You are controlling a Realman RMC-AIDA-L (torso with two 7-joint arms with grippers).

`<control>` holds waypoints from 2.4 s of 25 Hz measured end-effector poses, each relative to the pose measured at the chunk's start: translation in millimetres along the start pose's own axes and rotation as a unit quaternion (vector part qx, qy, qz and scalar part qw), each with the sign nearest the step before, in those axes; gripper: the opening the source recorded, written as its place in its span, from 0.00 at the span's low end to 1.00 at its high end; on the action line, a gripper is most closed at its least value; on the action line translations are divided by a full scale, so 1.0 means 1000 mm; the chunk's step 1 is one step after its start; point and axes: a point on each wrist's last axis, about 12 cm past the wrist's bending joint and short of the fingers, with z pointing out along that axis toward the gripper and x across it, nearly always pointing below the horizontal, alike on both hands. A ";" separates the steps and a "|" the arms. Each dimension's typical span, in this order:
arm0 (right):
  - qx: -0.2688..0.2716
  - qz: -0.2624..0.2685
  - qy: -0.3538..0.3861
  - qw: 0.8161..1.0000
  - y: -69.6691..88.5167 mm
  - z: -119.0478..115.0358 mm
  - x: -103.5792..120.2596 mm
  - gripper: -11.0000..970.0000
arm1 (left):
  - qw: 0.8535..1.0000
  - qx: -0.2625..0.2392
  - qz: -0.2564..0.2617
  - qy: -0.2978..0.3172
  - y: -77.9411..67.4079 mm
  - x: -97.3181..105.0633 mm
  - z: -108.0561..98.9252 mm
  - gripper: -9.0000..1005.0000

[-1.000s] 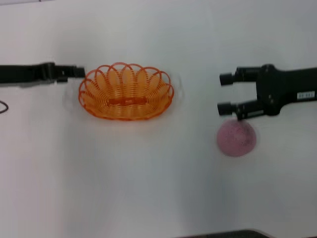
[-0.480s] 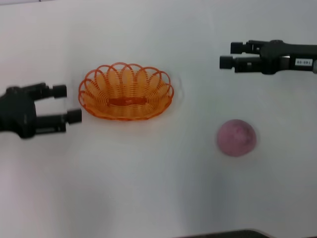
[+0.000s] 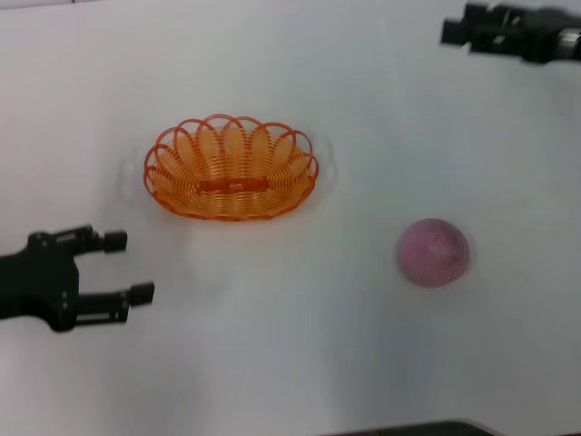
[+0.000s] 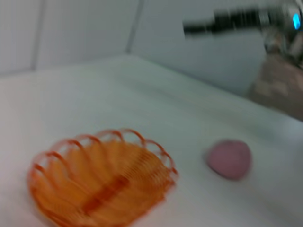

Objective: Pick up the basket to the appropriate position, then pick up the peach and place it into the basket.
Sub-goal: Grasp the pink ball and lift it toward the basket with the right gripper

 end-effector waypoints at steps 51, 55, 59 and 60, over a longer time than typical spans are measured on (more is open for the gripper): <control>-0.058 -0.137 0.446 0.882 0.029 0.068 0.024 0.77 | 0.998 0.057 -0.003 -0.014 -0.004 -0.019 -0.007 0.84; -0.059 -0.140 0.448 0.881 0.029 0.071 0.022 0.52 | 0.998 0.063 -0.003 -0.015 -0.005 -0.019 -0.008 0.84; -0.060 -0.142 0.447 0.881 0.030 0.072 0.022 0.38 | 0.998 0.063 -0.003 -0.015 -0.005 -0.019 -0.008 0.84; -0.060 -0.142 0.447 0.881 0.030 0.072 0.021 0.35 | 0.998 0.063 -0.003 -0.015 -0.005 -0.019 -0.008 0.84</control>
